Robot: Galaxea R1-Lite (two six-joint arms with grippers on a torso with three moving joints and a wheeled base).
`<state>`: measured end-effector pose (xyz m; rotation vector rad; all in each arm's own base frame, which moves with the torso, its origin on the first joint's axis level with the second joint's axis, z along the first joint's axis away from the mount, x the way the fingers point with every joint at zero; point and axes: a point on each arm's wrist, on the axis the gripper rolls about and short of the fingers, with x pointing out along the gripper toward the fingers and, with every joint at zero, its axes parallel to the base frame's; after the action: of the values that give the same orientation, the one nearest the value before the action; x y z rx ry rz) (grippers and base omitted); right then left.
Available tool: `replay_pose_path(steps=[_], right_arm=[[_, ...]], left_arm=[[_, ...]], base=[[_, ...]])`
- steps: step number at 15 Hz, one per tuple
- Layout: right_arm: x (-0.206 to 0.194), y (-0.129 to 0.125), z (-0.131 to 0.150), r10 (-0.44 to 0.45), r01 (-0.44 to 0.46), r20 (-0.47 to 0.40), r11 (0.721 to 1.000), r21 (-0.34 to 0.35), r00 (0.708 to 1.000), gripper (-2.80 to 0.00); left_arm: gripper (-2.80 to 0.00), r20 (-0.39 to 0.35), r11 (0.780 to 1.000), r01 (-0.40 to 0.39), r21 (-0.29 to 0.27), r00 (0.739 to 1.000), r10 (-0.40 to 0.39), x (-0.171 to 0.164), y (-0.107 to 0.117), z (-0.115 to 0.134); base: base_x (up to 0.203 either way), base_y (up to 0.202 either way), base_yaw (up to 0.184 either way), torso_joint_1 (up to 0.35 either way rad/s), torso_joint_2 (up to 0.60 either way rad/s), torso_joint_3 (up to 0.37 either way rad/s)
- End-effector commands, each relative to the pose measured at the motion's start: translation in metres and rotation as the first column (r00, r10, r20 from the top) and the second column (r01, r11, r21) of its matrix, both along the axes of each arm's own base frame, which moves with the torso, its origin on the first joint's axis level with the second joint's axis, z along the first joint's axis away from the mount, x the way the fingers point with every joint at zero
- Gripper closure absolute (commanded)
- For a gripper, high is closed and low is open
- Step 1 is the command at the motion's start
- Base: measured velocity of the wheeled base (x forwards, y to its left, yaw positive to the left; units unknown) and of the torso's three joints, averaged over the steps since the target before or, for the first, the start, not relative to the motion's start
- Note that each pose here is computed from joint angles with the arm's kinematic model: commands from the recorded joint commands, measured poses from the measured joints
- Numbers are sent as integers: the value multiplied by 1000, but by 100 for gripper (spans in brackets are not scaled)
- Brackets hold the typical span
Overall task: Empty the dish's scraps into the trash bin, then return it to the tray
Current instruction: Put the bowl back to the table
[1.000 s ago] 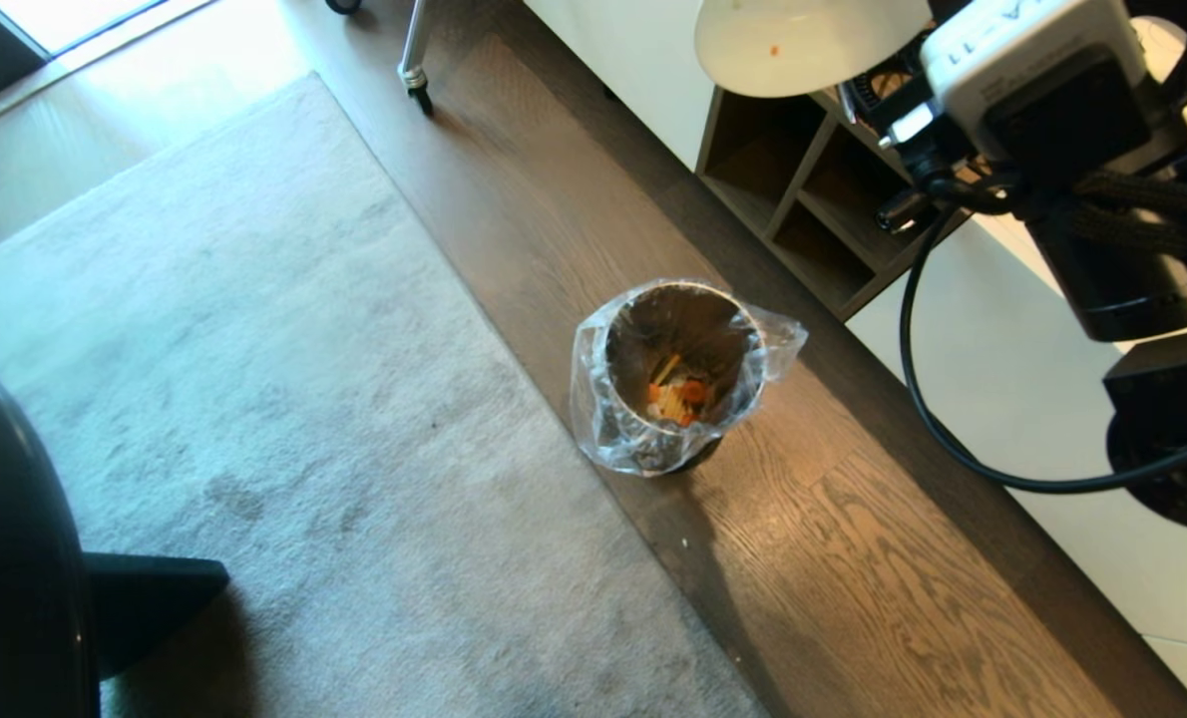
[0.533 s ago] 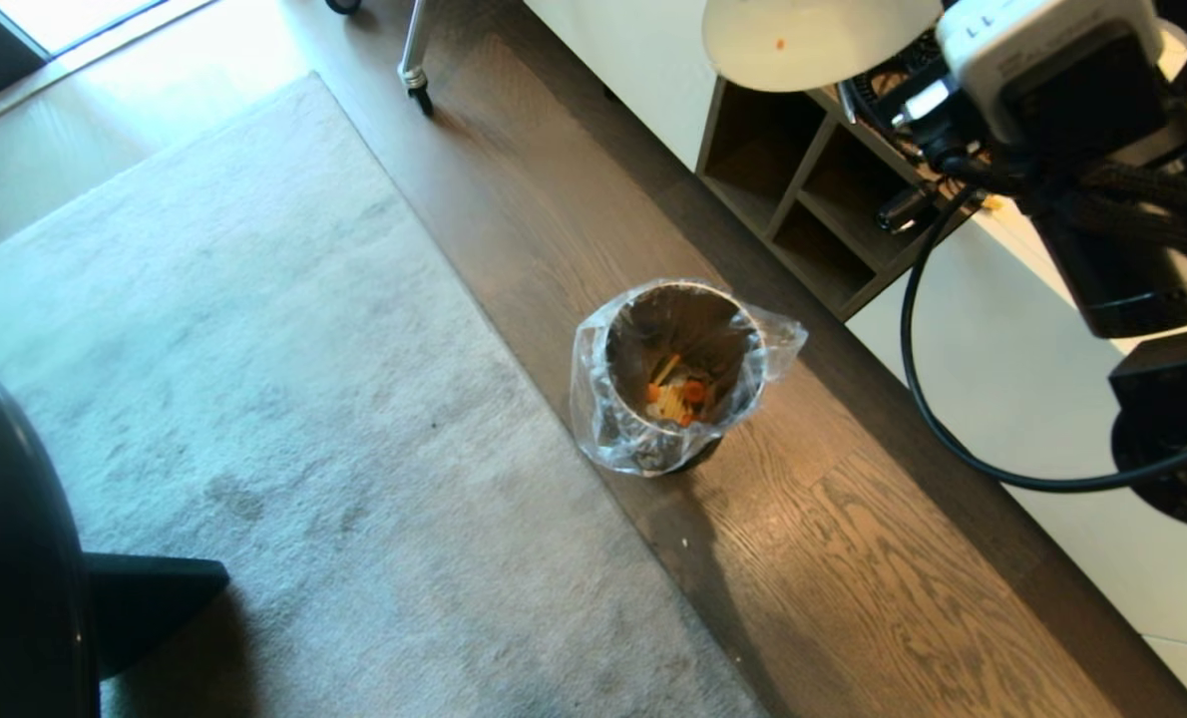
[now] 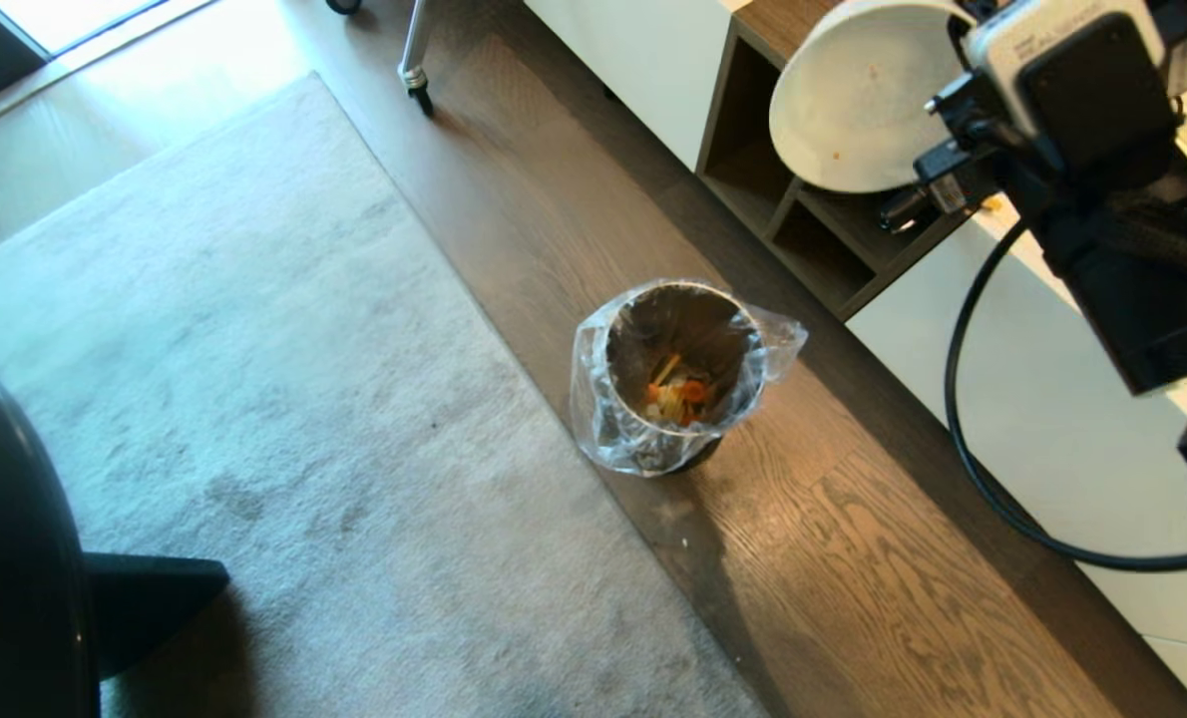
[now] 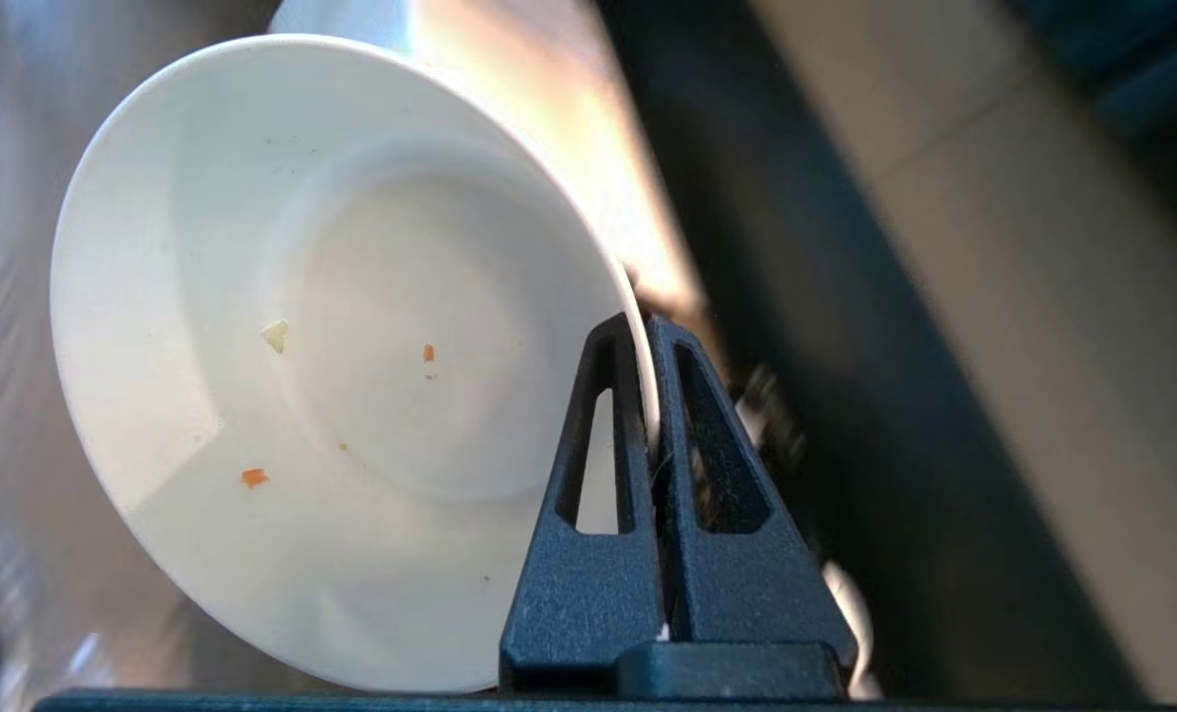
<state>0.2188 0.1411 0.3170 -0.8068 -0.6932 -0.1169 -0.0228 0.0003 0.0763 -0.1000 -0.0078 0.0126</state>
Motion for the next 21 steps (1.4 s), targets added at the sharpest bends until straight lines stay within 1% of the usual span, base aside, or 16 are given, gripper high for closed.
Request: replay_pose_path(steps=[1,3,5,7,10,13,14,15,16,17,19,21], right_arm=[[-20,-16,-9,13,-8,-152,999,33,988,0],[-32,-30,-21,25,-14,-286,999,40,958,0],[-41,-46,-31,8,11,-404,999,44,915,0],[-51,-56,-39,10,18,-497,999,52,867,0],[-65,-64,-56,-13,19,-608,1000,3,793,0],[-64,-64,-72,-41,19,-667,999,-40,744,0],[-65,-65,-80,-57,18,-695,998,-63,717,0],[-65,-65,-88,-68,18,-725,997,-77,685,0],[-66,-66,-96,-66,19,-755,997,-71,652,0],[-68,-67,-104,-67,24,-789,998,-66,610,0],[-72,-70,-120,-46,53,-854,998,-22,518,0],[-80,-74,-137,-3,107,-905,993,47,426,0]], left_arm=[[0,1,1000,-1,-1,1000,1,0,0,0],[0,1,1000,-1,-1,1000,1,0,0,0],[0,1,1000,-1,-1,1000,1,0,0,0],[0,1,1000,-1,-1,1000,1,0,0,0],[0,1,1000,-1,-1,1000,1,0,0,0],[0,2,1000,-1,-1,1000,1,0,0,0],[0,1,1000,-1,-1,1000,1,0,0,0],[0,1,1000,-1,-1,1000,1,0,0,0],[0,1,1000,-1,-1,1000,1,0,0,0],[0,1,1000,-1,-1,1000,1,0,0,0],[0,1,1000,-1,-1,1000,1,0,0,0],[0,1,1000,-1,-1,1000,1,0,0,0]], base=[[0,0,0,0,0,0],[0,0,0,0,0,0],[0,0,0,0,0,0],[0,0,0,0,0,0],[0,0,0,0,0,0],[0,0,0,0,0,0],[0,0,0,0,0,0],[0,0,0,0,0,0],[0,0,0,0,0,0],[0,0,0,0,0,0],[0,0,0,0,0,0],[0,0,0,0,0,0]])
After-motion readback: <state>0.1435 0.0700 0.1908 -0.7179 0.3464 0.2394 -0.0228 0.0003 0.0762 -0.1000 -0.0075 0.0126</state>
